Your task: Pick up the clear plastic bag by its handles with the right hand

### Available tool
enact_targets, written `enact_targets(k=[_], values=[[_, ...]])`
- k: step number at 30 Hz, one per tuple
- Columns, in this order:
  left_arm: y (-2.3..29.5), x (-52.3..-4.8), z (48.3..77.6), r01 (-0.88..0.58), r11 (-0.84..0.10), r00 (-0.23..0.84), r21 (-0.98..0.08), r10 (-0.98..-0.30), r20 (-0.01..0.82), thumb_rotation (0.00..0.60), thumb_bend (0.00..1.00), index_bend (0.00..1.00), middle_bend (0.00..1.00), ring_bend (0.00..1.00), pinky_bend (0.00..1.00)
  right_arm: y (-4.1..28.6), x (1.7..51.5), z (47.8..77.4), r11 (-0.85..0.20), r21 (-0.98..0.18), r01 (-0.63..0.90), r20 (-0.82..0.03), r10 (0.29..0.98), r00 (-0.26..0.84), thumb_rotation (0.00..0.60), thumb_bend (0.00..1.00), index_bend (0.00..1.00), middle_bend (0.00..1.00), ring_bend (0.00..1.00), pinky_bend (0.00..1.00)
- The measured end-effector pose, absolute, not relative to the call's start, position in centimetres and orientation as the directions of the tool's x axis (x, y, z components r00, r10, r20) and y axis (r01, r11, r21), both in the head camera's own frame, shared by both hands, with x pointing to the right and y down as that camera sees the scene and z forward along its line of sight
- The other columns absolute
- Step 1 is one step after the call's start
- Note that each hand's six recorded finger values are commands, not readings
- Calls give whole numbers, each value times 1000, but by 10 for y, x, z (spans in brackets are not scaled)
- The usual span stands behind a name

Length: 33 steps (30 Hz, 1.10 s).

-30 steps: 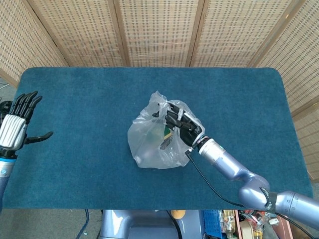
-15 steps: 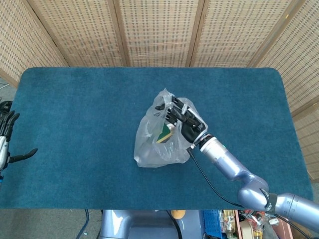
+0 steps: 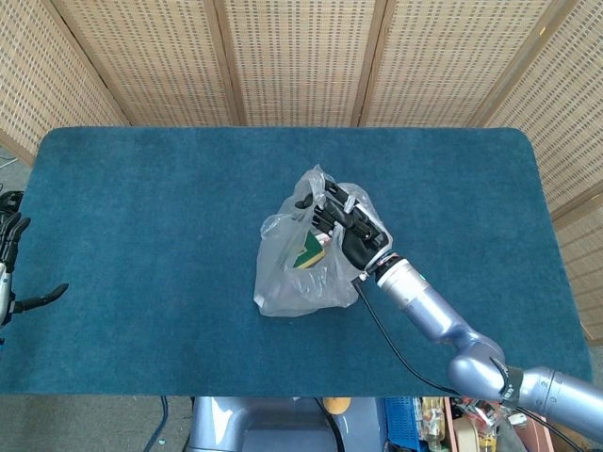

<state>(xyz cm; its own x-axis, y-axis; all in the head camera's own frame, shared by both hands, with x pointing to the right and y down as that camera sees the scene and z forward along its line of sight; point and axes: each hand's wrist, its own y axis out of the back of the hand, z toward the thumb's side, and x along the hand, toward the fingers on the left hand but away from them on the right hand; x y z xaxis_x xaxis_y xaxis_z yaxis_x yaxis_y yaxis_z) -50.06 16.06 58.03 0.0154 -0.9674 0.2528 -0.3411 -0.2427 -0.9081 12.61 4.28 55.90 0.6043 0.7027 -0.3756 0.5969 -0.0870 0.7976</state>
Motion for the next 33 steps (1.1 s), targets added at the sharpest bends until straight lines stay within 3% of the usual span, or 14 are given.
enact_targets(k=[6,11,22,27,33], values=[[160,-501,583,-338,-248,20,-908,-966,256,600,152,0,0,0,0,41,124,558,-121,780,614,-373,698,611,600,315,313,489,359,334],[160,-502,583,-337,-247,21,-908,-967,255,600,152,0,0,0,0,41,122,560,-117,778,617,-378,698,609,600,316,316,501,384,431],[160,-501,586,-334,-255,23,-907,-965,262,600,152,0,0,0,0,45,113,554,-137,786,602,-377,666,643,600,265,331,532,448,518],[160,-501,587,-336,-255,24,-907,-965,263,600,152,0,0,0,0,43,115,551,-149,784,602,-374,661,650,600,256,434,583,510,557],[160,-500,588,-337,-257,24,-906,-964,264,600,153,0,0,0,0,46,115,549,-171,777,606,-376,646,665,600,145,558,637,581,623]])
